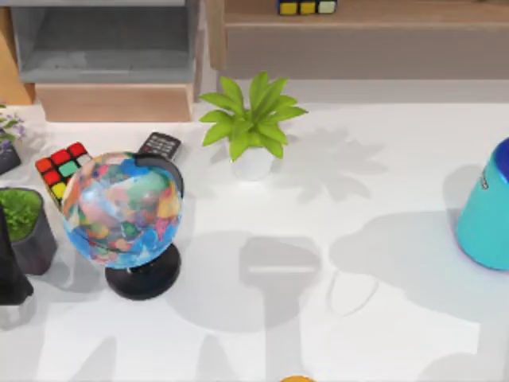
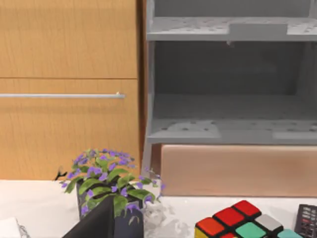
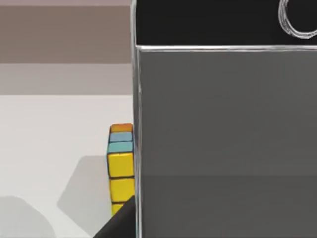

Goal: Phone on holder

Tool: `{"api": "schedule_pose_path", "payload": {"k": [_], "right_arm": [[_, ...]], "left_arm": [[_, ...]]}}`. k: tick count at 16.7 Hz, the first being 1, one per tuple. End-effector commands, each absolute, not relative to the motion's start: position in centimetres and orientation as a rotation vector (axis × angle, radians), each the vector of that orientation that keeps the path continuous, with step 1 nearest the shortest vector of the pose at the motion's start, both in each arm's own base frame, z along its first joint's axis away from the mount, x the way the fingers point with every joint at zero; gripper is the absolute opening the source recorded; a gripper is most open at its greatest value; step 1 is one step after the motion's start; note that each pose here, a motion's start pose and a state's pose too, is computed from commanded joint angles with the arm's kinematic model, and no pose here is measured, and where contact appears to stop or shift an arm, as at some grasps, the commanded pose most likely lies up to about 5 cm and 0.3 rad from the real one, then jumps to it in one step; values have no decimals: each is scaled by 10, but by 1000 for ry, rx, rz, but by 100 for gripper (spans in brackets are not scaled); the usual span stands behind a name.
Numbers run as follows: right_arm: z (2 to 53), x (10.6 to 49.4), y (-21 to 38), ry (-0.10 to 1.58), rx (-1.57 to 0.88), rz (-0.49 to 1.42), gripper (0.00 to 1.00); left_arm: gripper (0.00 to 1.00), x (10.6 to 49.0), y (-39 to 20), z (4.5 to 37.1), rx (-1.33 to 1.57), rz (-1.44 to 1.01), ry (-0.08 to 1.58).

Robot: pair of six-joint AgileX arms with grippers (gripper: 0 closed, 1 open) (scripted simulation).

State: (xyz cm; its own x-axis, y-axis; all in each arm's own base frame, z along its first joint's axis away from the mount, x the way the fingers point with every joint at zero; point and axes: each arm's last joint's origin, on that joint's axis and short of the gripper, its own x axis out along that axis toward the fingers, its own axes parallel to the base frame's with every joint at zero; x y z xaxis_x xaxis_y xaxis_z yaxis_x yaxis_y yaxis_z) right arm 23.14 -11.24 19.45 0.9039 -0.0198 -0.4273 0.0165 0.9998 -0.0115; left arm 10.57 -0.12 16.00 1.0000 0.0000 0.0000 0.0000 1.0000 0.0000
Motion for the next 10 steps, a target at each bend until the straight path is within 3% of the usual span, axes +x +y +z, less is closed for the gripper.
{"api": "schedule_pose_path", "payload": {"k": [10], "right_arm": [[194, 231, -112, 442, -8, -19, 83]], "left_arm": [[100, 106, -1, 160, 0, 0, 0]]}}
